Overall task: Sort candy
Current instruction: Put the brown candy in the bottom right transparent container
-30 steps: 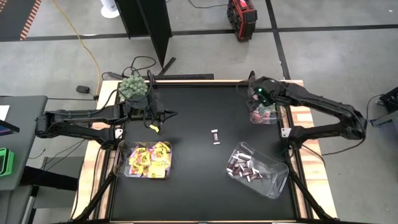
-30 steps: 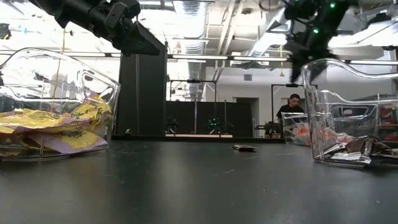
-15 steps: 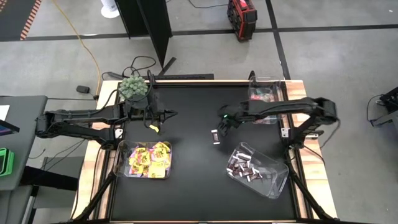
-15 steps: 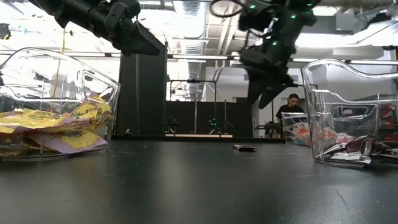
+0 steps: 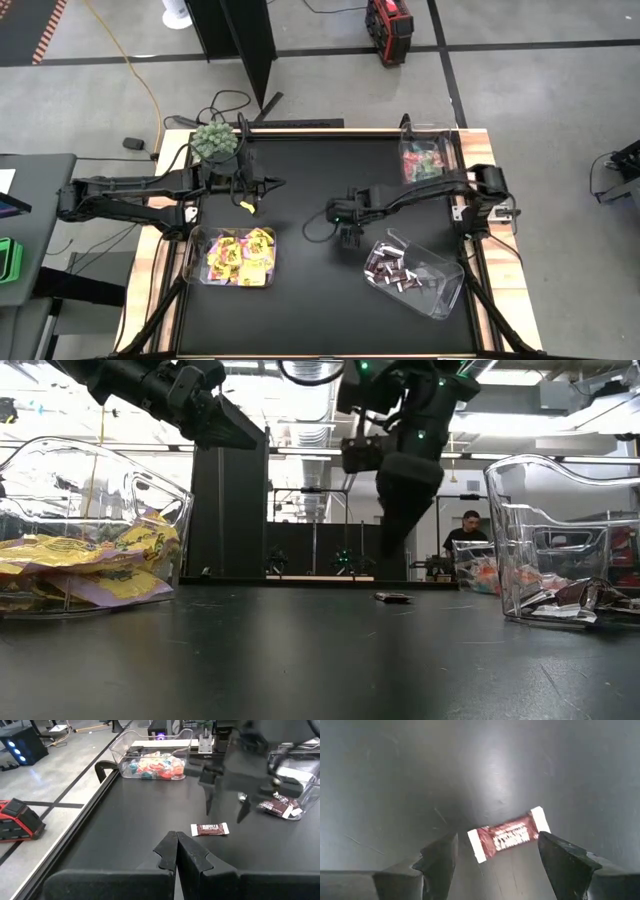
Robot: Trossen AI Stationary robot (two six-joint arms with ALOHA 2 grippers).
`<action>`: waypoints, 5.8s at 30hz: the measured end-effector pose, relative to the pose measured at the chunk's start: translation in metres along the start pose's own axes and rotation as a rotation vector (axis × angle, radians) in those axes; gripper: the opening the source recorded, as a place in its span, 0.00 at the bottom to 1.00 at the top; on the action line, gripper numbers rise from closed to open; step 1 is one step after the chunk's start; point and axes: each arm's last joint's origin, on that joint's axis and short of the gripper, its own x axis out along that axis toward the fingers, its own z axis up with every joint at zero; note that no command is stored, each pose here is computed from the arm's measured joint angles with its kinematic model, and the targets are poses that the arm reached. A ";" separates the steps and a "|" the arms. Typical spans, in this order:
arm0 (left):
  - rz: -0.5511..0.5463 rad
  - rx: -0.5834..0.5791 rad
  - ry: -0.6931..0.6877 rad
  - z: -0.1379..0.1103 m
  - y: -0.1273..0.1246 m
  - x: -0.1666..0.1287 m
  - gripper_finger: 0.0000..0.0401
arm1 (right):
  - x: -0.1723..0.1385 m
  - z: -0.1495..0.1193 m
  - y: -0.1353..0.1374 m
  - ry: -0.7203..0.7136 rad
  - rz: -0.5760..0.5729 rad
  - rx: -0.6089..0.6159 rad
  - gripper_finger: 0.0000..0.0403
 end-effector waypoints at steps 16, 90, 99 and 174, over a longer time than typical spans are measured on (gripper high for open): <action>0.002 0.001 0.001 0.000 0.000 0.000 0.00 | 0.025 -0.002 0.025 0.062 -0.133 -0.218 0.70; 0.001 -0.005 0.003 0.000 0.000 0.000 0.00 | 0.050 -0.012 0.023 0.156 -0.351 -0.180 0.46; 0.000 -0.007 0.009 -0.001 0.000 0.000 0.00 | 0.052 -0.009 0.006 0.158 -0.392 -0.122 0.55; -0.005 0.004 0.038 -0.004 -0.001 0.000 0.00 | 0.079 0.005 -0.032 0.091 -0.257 0.691 0.32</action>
